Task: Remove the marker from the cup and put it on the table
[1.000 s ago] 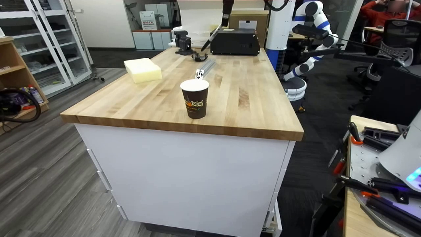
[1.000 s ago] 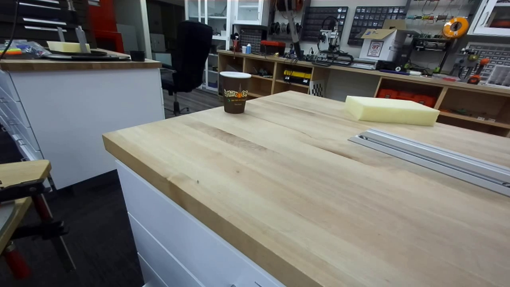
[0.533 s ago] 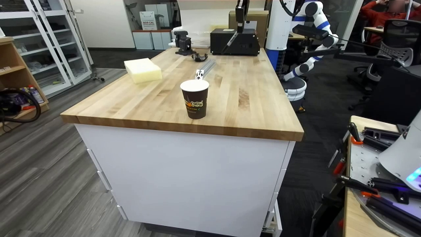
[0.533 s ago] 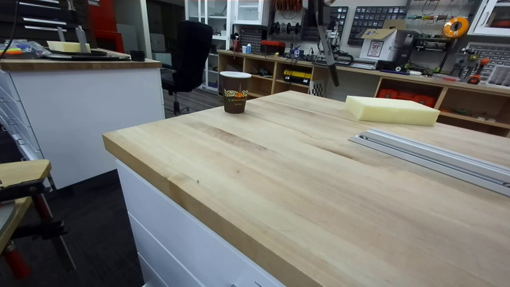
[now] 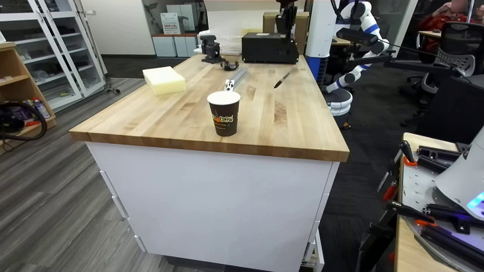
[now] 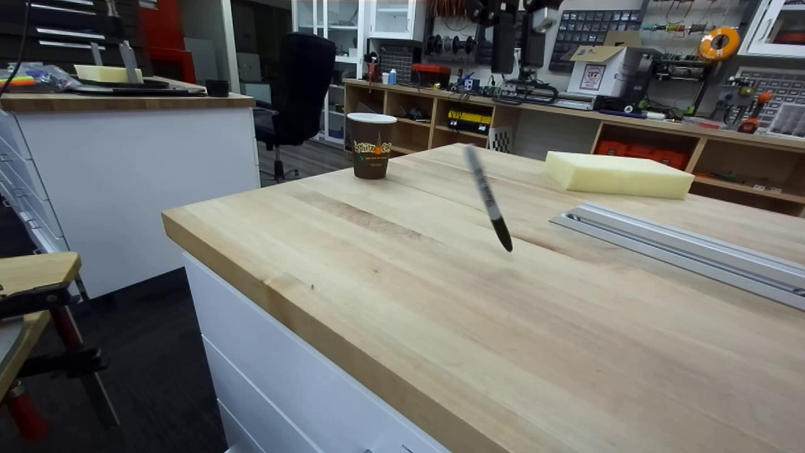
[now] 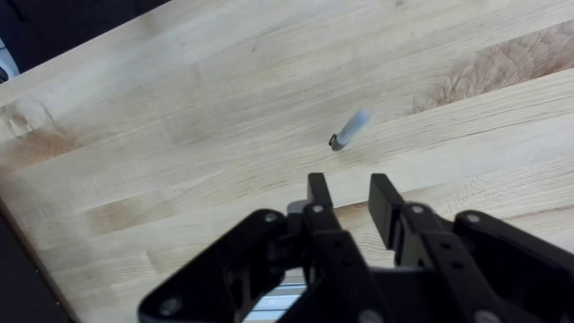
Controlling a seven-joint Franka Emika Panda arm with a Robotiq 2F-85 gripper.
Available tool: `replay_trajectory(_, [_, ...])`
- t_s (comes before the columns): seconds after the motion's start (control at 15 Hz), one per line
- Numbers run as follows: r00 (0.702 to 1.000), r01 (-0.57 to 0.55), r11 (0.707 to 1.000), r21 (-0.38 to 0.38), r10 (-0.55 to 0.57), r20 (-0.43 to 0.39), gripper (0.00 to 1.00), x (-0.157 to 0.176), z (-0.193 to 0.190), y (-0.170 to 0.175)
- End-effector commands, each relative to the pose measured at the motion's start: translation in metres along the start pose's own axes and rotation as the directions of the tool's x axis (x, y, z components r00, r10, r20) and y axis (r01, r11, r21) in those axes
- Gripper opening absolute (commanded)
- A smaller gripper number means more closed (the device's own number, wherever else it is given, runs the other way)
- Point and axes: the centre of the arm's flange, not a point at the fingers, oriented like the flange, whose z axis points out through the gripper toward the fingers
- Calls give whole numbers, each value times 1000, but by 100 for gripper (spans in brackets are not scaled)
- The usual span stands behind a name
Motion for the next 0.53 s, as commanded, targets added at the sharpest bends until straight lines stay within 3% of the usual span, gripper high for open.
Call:
replay_trajectory(0.0, [998,-64,997,33,63,16,62,-2,-2,11])
replay_trajectory(0.13, [999,-50,996,73,51,-8,75,-8,0,13])
replay_trajectory(0.2, [999,-41,998,38,41,1,57,-2,3,8])
replay_trajectory(0.4, [999,-51,997,56,51,-1,74,-2,3,9])
replay_trajectory(0.47, [999,-51,997,57,51,-1,75,-2,3,9])
